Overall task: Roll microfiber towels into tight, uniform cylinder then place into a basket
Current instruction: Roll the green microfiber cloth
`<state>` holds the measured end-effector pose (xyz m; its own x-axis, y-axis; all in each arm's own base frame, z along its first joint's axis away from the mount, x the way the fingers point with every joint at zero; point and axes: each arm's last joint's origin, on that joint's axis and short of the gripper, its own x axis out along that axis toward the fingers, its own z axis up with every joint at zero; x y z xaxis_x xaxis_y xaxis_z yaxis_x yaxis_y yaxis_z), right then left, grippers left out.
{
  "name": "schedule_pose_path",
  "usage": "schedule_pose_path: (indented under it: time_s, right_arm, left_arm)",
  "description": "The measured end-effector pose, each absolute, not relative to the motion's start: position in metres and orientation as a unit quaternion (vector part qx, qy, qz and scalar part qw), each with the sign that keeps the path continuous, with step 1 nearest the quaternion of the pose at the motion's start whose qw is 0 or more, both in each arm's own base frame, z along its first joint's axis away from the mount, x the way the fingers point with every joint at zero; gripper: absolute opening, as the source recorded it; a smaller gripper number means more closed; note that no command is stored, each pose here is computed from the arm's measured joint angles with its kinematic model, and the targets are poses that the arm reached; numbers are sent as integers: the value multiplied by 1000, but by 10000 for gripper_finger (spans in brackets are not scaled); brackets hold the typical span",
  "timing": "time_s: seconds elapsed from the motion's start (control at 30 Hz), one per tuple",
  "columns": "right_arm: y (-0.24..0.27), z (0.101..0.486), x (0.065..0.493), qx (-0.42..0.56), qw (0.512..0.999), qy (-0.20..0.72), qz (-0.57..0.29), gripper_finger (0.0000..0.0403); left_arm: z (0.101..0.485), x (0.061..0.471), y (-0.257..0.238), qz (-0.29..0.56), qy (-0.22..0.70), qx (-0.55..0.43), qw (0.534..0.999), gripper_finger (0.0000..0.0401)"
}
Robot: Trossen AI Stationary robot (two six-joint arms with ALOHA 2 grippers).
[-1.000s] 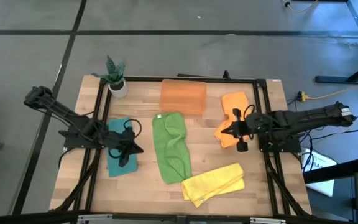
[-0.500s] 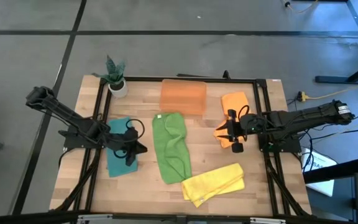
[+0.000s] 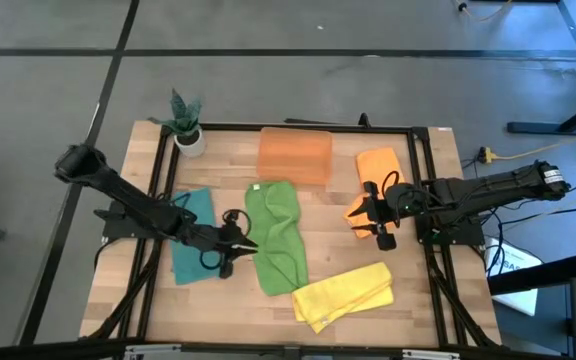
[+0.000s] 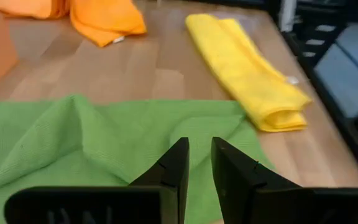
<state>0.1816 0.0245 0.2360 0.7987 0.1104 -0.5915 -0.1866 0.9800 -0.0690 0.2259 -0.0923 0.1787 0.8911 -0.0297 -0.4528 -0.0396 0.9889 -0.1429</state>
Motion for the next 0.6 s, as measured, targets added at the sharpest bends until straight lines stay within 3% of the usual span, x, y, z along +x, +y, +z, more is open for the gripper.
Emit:
schedule_pose_path:
  time_s: [0.33, 0.6]
  right_arm:
    - [24, 236, 182, -58, 946, 308, 77, 166]
    - [24, 236, 181, -56, 946, 309, 76, 166]
  left_arm:
    - [157, 274, -82, -34, 253, -58, 965, 60]
    - [152, 315, -75, -44, 375, -29, 925, 60]
